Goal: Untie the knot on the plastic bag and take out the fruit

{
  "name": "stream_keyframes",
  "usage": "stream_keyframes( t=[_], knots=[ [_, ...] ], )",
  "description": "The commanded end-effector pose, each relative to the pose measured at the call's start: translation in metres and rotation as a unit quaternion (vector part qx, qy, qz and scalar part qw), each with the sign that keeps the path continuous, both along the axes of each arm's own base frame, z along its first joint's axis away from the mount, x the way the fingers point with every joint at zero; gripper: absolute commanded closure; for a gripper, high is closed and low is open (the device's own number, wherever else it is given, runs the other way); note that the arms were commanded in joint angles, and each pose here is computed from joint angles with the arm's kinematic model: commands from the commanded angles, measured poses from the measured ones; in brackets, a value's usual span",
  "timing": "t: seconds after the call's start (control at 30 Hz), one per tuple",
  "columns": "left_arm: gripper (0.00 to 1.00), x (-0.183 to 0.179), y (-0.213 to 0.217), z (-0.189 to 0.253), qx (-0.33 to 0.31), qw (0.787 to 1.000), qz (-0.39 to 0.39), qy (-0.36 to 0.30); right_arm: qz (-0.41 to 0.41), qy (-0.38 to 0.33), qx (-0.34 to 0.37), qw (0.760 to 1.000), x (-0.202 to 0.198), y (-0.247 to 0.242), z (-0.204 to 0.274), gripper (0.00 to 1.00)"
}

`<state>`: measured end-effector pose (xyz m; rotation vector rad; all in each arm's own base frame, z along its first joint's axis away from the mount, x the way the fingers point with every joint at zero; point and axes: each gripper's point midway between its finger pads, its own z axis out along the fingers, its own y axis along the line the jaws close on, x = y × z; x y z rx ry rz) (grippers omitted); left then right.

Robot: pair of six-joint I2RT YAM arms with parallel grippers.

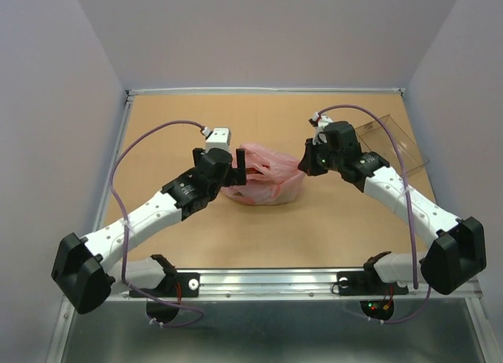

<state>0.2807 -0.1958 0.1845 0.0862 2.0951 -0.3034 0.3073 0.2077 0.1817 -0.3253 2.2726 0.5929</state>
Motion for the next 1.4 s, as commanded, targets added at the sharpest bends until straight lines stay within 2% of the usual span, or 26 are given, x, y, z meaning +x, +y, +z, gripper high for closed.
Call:
stream_keyframes(
  t=[0.0, 0.17, 0.27, 0.4, 0.53, 0.6, 0.7, 0.83, 0.9, 0.93, 0.97, 1.0, 1.07, 1.17, 1.23, 1.33, 1.37],
  knots=[
    [0.01, 0.027, 0.023, 0.007, 0.056, 0.994, 0.088, -0.036, 0.006, -0.024, 0.005, 1.000, 0.002, 0.001, 0.009, 0.99],
    [0.01, 0.043, 0.027, -0.023, 0.108, 0.986, 0.128, -0.022, 0.007, -0.024, 0.009, 1.000, 0.000, 0.001, 0.011, 0.99],
    [0.02, 0.050, 0.031, -0.033, 0.115, 0.982, 0.150, -0.021, 0.005, -0.028, 0.010, 1.000, -0.002, -0.001, 0.013, 0.99],
    [0.07, 0.059, 0.032, -0.036, 0.058, 0.984, 0.166, -0.014, 0.005, -0.022, 0.012, 1.000, -0.006, -0.002, 0.009, 0.99],
    [0.11, 0.069, 0.015, -0.014, -0.052, 0.988, 0.143, -0.035, 0.004, -0.006, 0.015, 1.000, -0.013, -0.002, -0.001, 0.99],
    [0.13, 0.069, 0.009, -0.016, -0.071, 0.989, 0.129, -0.030, 0.002, -0.001, 0.015, 1.000, -0.014, -0.003, -0.004, 0.99],
    [0.18, 0.075, 0.009, -0.027, -0.058, 0.989, 0.137, -0.019, 0.000, 0.005, 0.016, 1.000, -0.016, -0.003, -0.008, 0.99],
    [0.33, 0.088, 0.037, -0.050, -0.057, 0.979, 0.196, 0.002, -0.029, 0.000, 0.003, 1.000, -0.011, -0.012, -0.010, 0.99],
    [0.43, 0.095, 0.061, -0.059, -0.076, 0.969, 0.234, 0.018, -0.074, -0.012, -0.021, 0.997, -0.004, -0.028, -0.014, 0.99],
    [0.50, 0.103, 0.092, -0.056, -0.087, 0.958, 0.272, 0.015, -0.095, -0.015, -0.026, 0.995, -0.001, -0.034, -0.014, 0.99],
    [0.54, 0.105, 0.104, -0.054, -0.093, 0.955, 0.283, 0.014, -0.112, -0.023, -0.028, 0.993, 0.000, -0.041, -0.010, 0.99],
    [0.58, 0.108, 0.113, -0.050, -0.093, 0.954, 0.285, 0.011, -0.136, -0.027, -0.035, 0.990, 0.003, -0.050, -0.011, 0.99],
    [0.73, 0.116, 0.138, -0.034, -0.089, 0.949, 0.301, -0.007, -0.166, -0.029, -0.029, 0.985, 0.004, -0.058, -0.009, 0.99],
    [0.95, 0.121, 0.141, -0.018, -0.079, 0.957, 0.279, -0.012, -0.202, -0.035, -0.029, 0.978, 0.008, -0.068, -0.005, 0.99],
    [1.00, 0.120, 0.133, -0.010, -0.076, 0.967, 0.243, -0.014, -0.186, -0.042, -0.020, 0.981, 0.010, -0.062, 0.006, 0.99],
    [1.00, 0.111, 0.108, 0.001, -0.101, 0.979, 0.175, -0.006, -0.116, -0.053, 0.005, 0.992, 0.005, -0.039, 0.031, 0.81],
    [1.00, 0.105, 0.101, 0.009, -0.112, 0.982, 0.151, -0.009, -0.096, -0.079, 0.013, 0.992, 0.008, -0.034, 0.055, 0.68]
  ],
)
